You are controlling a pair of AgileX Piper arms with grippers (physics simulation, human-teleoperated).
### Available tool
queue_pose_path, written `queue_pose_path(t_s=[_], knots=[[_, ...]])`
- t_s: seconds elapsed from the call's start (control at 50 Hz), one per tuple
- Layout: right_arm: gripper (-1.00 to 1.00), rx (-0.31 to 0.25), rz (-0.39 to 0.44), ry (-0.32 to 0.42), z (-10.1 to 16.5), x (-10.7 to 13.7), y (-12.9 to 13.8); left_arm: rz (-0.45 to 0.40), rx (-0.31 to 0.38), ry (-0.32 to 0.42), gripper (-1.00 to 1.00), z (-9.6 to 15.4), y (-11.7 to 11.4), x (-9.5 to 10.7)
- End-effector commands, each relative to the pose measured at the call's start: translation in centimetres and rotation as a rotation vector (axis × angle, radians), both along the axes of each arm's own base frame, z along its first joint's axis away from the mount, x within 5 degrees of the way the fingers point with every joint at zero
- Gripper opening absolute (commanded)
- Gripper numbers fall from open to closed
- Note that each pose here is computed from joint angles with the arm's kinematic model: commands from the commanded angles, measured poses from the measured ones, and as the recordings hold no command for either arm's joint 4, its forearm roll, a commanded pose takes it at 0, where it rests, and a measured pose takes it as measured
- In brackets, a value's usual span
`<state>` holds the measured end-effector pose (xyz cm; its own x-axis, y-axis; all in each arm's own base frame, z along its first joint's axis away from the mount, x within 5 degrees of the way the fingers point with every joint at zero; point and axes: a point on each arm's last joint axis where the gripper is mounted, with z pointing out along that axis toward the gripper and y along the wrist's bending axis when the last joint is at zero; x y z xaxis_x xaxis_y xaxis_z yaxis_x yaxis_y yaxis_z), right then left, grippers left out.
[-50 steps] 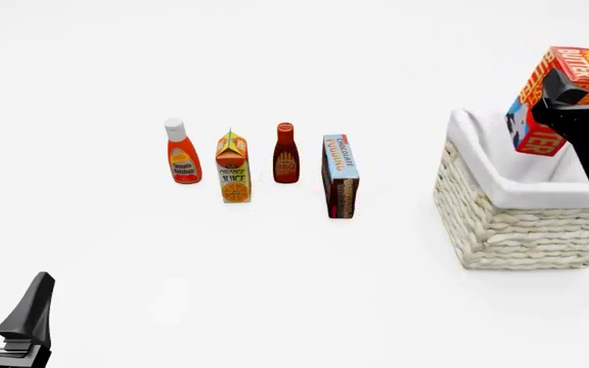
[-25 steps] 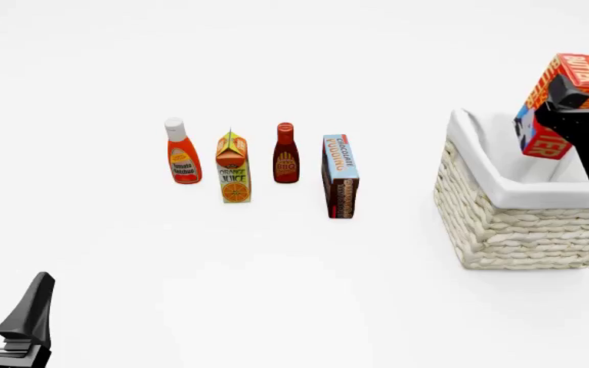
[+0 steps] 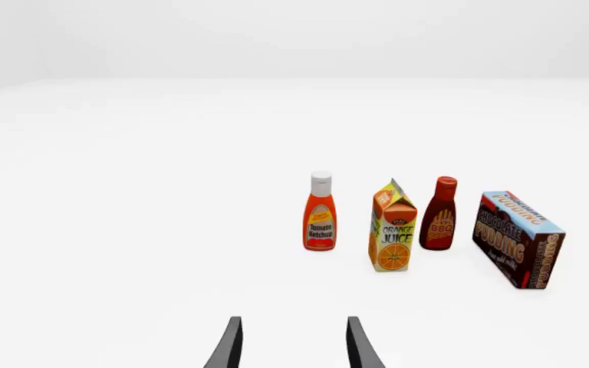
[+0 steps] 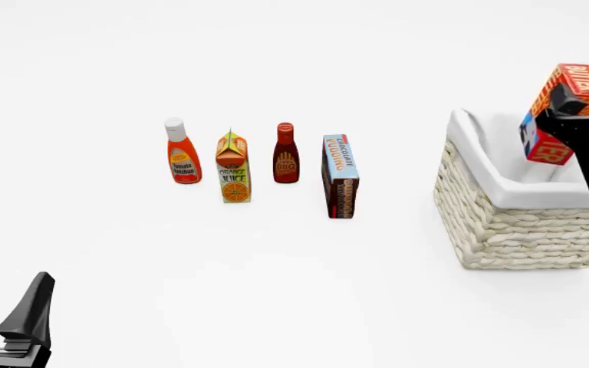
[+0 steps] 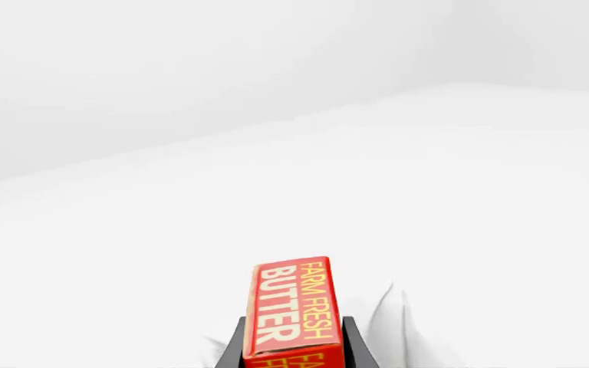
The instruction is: Pick the butter and place it in the basket.
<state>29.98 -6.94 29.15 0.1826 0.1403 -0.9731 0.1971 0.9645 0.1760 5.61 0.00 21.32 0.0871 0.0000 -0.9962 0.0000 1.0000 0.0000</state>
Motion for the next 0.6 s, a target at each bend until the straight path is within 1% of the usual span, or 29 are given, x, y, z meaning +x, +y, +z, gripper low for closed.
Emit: queue_pose_path(t_s=[0.02, 0.6], knots=[[-1.0, 0.011, -0.005, -0.023, 0.1, 0.4, -0.4, 0.0, 0.0, 0.0, 1.0, 0.0, 0.0, 0.0], [-1.0, 0.007, -0.014, -0.011, -0.9, 1.3, -0.8, 0.0, 0.0, 0.0, 1.0, 0.0, 0.0, 0.0]])
